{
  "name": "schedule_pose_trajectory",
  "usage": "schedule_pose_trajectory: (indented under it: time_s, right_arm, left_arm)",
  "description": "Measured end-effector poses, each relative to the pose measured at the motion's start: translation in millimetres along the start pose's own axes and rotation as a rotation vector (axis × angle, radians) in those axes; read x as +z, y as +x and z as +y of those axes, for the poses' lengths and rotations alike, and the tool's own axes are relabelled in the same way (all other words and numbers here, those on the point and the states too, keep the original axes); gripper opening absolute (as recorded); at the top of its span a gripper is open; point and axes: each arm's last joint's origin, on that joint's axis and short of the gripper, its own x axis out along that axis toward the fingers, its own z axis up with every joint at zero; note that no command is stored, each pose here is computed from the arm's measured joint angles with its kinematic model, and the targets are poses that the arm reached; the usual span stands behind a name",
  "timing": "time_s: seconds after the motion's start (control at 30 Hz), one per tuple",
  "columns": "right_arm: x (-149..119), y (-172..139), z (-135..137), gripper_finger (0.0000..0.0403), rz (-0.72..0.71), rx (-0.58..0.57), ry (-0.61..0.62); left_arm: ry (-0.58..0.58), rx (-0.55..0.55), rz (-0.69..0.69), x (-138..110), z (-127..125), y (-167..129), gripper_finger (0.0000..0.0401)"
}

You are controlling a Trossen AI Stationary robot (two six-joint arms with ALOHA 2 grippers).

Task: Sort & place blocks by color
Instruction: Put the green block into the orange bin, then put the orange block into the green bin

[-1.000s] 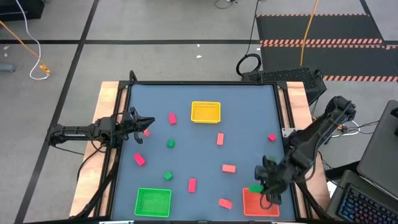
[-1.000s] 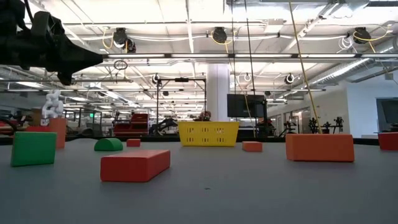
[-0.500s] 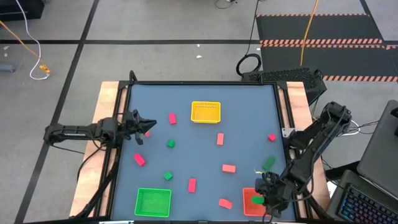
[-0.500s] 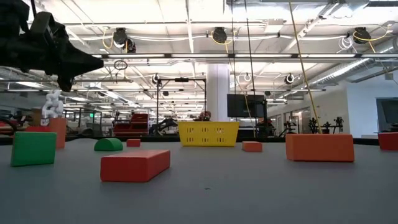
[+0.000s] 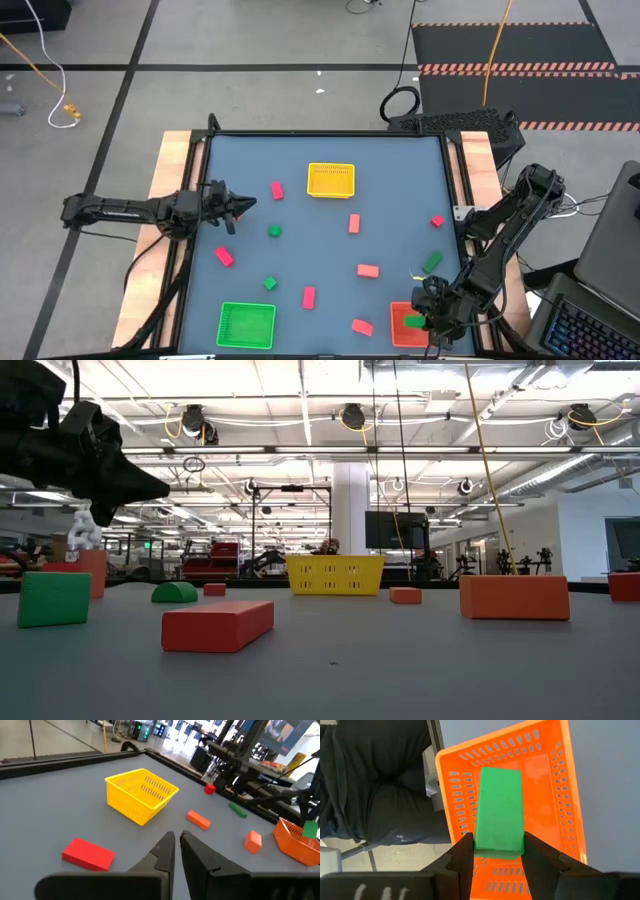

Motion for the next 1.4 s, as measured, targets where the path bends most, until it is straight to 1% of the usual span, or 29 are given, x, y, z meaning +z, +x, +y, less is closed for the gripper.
schedule_pose_trajectory:
  time_s: [0.1, 0.33, 0.37, 0.43, 0.57, 0.67, 0.77, 0.87, 1.0, 1.07, 1.17, 1.3, 1.4]
  right_arm:
    - [-0.9, 0.0, -2.5, 0.0123, 0.009, -0.025, 0.013]
    - [-0.9, 0.0, -2.6, 0.0123, 0.009, -0.027, 0.017]
    - [-0.9, 0.0, -2.7, 0.0128, 0.009, -0.027, 0.021]
    - [-1.0, 0.0, -2.9, 0.0155, 0.010, -0.029, 0.033]
    - [-1.2, 0.0, -3.4, 0.0224, 0.011, -0.034, 0.046]
    - [-1.2, 0.0, -3.4, 0.0257, 0.011, -0.034, 0.046]
    - [-1.2, 0.0, -3.4, 0.0275, 0.012, -0.035, 0.045]
    - [-1.5, 0.0, -4.2, 0.0280, 0.015, -0.043, 0.029]
    - [2.4, -0.8, -13.4, 0.0277, 0.022, -0.120, 0.010]
    - [7.7, -1.9, -20.4, 0.0275, 0.010, -0.175, 0.024]
    - [17.5, -3.6, -30.0, 0.0275, 0.018, -0.228, 0.027]
    - [34.4, -6.3, -39.0, 0.0274, 0.001, -0.238, -0.003]
    - [47.8, -8.3, -45.7, 0.0274, -0.022, -0.241, -0.030]
  left_arm:
    - [0.003, 0.005, 0.011, -1.0, 0.3, 0.8, 0.0033]
    - [0.005, 0.008, 0.015, -1.5, 0.4, 1.2, 0.0033]
    - [0.005, 0.008, 0.015, -1.5, 0.4, 1.2, 0.0033]
    - [0.005, 0.008, 0.015, -1.5, 0.4, 1.2, 0.0033]
    - [0.008, 0.008, 0.015, -1.4, 0.4, 1.2, 0.0033]
    - [0.008, 0.008, 0.014, -1.4, 0.4, 1.2, 0.0033]
    - [0.007, 0.007, 0.013, -1.4, 0.4, 1.2, 0.0033]
    - [0.005, 0.005, 0.008, -1.1, 0.2, 1.3, 0.0033]
    - [0.015, -0.004, -0.012, 0.9, -0.8, 1.3, 0.0033]
    - [0.057, -0.015, -0.058, 5.3, -2.5, 1.1, 0.0033]
    - [0.121, -0.043, -0.195, 17.9, -7.5, -0.7, 0.0033]
    - [0.180, -0.076, -0.328, 30.1, -12.3, -4.3, 0.0033]
    - [0.226, -0.075, -0.357, 32.6, -13.3, -5.2, 0.0033]
